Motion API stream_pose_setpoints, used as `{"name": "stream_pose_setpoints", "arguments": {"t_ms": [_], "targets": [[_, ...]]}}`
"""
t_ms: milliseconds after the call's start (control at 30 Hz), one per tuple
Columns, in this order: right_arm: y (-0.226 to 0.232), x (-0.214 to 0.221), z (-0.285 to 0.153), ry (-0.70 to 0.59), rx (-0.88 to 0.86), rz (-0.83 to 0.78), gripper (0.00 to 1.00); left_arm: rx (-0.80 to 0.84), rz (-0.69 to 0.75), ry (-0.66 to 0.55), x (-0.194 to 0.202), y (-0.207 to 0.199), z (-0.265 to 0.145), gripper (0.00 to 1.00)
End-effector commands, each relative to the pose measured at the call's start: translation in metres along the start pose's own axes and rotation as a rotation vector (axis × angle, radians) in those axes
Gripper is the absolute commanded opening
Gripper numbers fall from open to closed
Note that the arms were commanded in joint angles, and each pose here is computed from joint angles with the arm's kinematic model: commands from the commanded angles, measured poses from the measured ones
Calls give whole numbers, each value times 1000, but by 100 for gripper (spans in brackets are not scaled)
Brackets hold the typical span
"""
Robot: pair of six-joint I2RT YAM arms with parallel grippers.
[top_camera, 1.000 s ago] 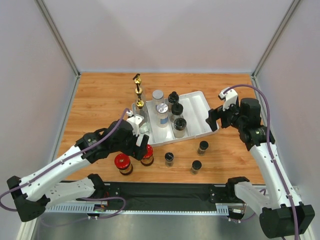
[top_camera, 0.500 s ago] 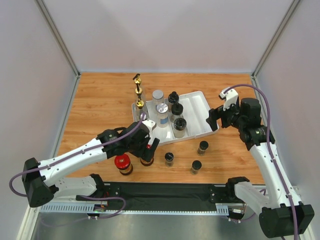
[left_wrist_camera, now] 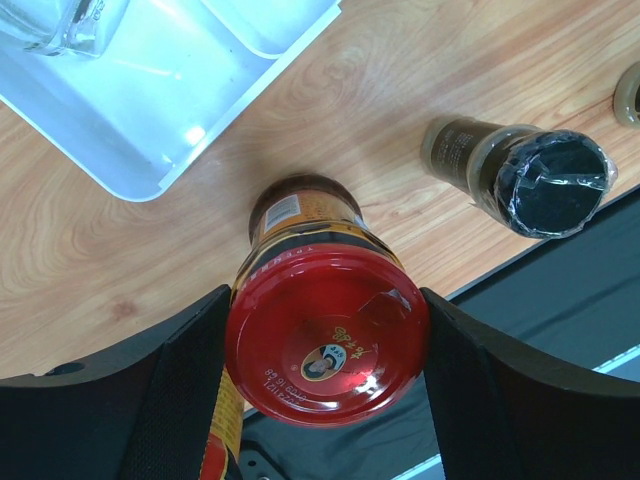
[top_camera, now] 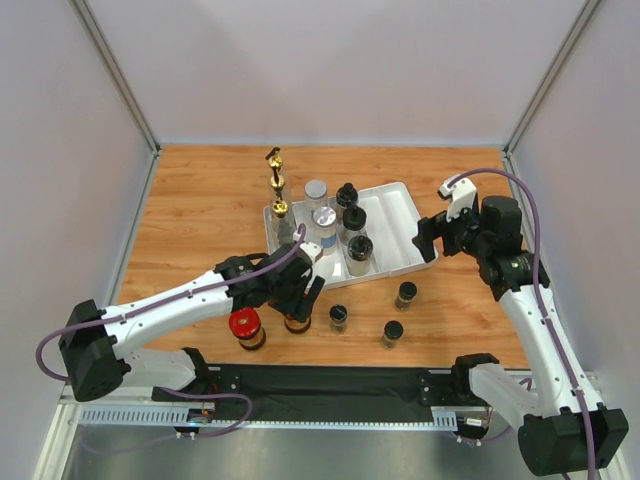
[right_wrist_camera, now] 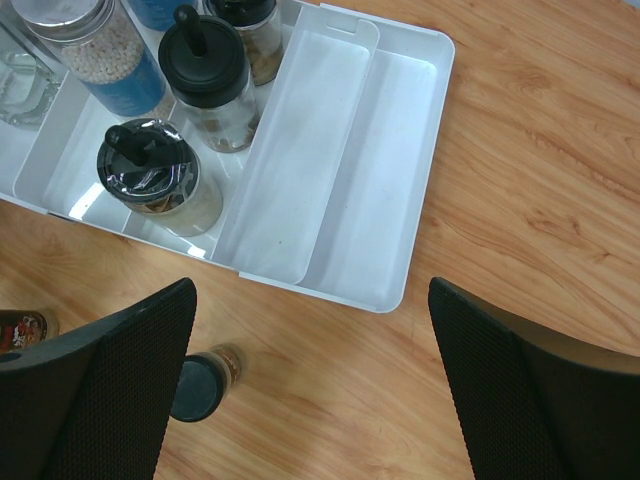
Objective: Organize the condiment bottles
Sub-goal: Pick up the bottle from the center of the board.
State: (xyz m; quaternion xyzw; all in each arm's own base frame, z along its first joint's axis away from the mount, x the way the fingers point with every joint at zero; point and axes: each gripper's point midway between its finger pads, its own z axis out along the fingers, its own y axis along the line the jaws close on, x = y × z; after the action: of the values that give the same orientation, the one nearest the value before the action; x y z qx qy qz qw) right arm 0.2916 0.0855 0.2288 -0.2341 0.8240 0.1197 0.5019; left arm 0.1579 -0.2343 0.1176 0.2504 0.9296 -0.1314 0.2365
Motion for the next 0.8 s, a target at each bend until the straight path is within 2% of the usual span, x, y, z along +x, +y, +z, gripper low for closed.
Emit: {"name": "stream_pose_setpoints", "arguments": {"t_ms": [0,167,233,267,333,367,500,767], "targets": [[-2,-14,-3,-57,14,-8,100,9,-8,9,0,-6,1,78],[-3,-15,-5,-62,17,-10,100,-19,3,10,2,-1,2,73],[-3,-14,-5,-61,20,-9,100,-5,12,-7,-3,-4,-1,58],[-3,-15,-5,-62,20,-9,100,11,16,-26,-7,-7,-4,42],[-4,-15,-6,-63,23,-8,100,42,26,-51,-15,-13,-11,29],[-4,-14,-6,-62,21,-8,100,50,34,-64,-18,-14,-16,16],[-5,-16,-8,-72,26,-8,100,78,56,-122,-37,-19,-38,4],[-5,-17,-10,-78,30,-7,100,70,106,-164,-57,-20,-63,1]]}}
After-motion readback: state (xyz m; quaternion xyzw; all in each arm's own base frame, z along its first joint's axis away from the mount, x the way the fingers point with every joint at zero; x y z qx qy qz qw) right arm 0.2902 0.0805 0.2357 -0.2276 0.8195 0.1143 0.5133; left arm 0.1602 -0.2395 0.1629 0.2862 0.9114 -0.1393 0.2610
